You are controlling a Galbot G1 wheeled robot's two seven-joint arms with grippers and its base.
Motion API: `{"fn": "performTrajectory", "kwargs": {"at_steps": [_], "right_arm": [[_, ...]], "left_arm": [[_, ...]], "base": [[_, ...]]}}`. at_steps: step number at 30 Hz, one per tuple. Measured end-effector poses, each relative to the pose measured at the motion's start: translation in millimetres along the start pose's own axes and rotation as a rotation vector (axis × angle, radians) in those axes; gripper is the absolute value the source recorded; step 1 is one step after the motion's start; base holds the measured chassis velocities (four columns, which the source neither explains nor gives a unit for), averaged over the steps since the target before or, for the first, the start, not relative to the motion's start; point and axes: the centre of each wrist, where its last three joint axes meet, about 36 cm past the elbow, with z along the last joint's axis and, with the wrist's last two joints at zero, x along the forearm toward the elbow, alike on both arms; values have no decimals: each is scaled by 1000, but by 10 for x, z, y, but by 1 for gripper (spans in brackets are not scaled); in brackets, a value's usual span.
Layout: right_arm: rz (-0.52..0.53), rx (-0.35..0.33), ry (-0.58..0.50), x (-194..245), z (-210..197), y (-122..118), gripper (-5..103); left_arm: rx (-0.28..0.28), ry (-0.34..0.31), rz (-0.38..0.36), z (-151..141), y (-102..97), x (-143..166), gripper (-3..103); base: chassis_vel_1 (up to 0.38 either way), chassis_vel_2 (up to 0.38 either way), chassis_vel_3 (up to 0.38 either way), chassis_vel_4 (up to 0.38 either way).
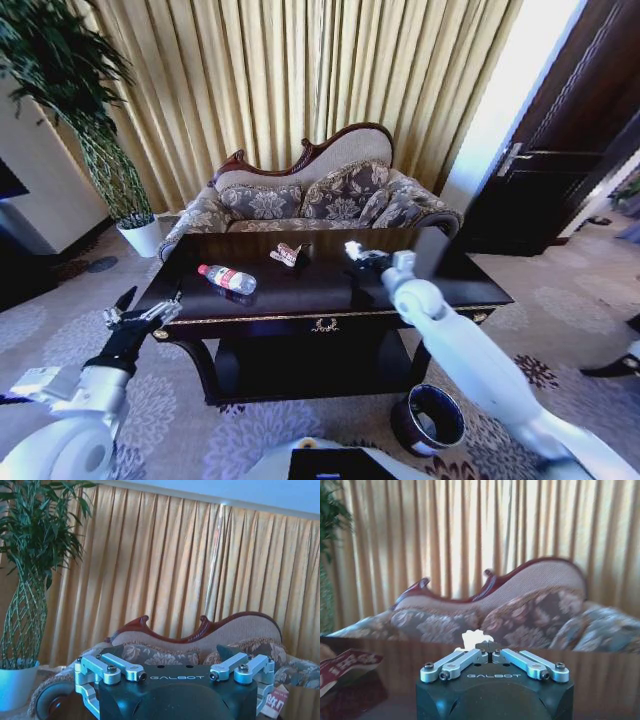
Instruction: Move to the front of the table and place the trash on the table into the trash bin.
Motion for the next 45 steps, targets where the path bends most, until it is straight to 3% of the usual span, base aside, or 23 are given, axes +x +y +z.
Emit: {"fn": "performTrajectory", "kwargs": {"at_steps": [12, 20, 33, 45], "right_arm": [[150, -4, -62, 772, 131, -2, 0], [119, -16, -77, 1333, 147, -252, 0], [126, -46, -108, 1644, -19, -101, 0], [134, -48, -96, 1723, -7, -34, 0]], "left_arm": [[13, -13, 9, -30, 11, -20, 100], [33, -24, 57, -56, 34, -56, 100], [3, -26, 75, -66, 43, -35, 100], [8, -14, 68, -40, 41, 3, 100]], "base": [[0, 0, 0, 0], [0, 0, 0, 0], [5, -10, -9, 6], [120, -130, -118, 121]]}}
